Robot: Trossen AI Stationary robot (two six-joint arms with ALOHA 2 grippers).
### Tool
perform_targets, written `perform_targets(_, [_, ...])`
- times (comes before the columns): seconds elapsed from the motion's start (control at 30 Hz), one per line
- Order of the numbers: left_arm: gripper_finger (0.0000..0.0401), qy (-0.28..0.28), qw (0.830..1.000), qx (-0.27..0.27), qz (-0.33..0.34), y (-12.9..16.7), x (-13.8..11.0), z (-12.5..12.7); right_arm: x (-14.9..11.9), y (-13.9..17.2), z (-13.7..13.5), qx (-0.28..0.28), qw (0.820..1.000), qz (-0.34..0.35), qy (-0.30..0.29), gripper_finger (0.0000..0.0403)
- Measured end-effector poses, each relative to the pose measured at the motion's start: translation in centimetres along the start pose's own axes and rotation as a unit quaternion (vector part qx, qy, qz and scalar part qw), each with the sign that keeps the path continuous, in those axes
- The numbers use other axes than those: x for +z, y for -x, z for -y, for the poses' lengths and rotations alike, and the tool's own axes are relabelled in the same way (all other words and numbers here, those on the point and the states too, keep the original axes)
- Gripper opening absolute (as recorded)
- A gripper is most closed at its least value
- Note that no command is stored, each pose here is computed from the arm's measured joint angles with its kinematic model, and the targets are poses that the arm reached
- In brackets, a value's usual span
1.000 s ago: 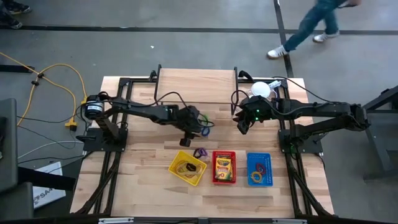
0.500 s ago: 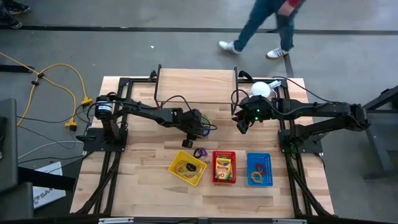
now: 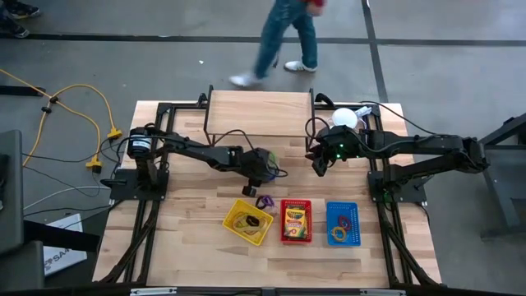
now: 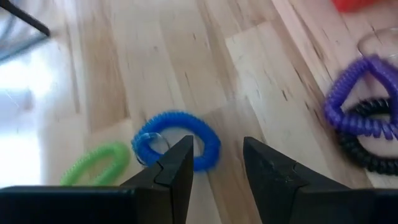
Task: Pick & Place Office Desk Supplies
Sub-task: Put the blue spring keychain into the blue bin
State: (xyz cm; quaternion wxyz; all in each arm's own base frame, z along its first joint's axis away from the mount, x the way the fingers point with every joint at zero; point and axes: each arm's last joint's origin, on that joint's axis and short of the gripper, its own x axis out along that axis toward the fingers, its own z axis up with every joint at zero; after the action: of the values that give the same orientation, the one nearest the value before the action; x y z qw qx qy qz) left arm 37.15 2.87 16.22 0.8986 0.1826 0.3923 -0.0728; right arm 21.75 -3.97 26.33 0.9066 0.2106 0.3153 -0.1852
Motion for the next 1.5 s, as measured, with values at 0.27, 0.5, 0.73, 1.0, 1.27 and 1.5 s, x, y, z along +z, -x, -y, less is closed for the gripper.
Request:
perform_targets(0.27, [0.0133,-0.002,1.000,0.005,0.009,-0.7,0.0,-0.1,0.0,0.0,0.0,0.000,1.000,0.000,0.000,0.0120])
perform_targets(0.5, [0.0133,0.019,1.000,-0.008,-0.018,-1.5,-0.4,-0.1,0.0,0.0,0.0,0.001,1.000,0.002,0.000,0.0120])
perform_targets(0.73, [0.0133,0.029,0.999,-0.019,-0.036,-1.8,-0.1,-0.7,0.0,0.0,0.0,0.000,1.000,0.000,0.000,0.0120])
perform_targets(1.0, [0.0133,0.056,0.997,-0.043,-0.040,-2.4,-0.4,-0.9,0.0,0.0,0.0,0.000,1.000,0.000,0.000,0.0120])
perform_targets(1.27, [0.0133,0.067,0.996,-0.047,-0.045,-2.4,-0.5,-0.8,0.0,0.0,0.0,0.000,1.000,0.000,0.000,0.0120])
perform_targets(1.5, [0.0133,0.075,0.995,-0.049,-0.052,-2.3,-0.6,-0.8,0.0,0.0,0.0,0.000,1.000,0.000,0.000,0.0120])
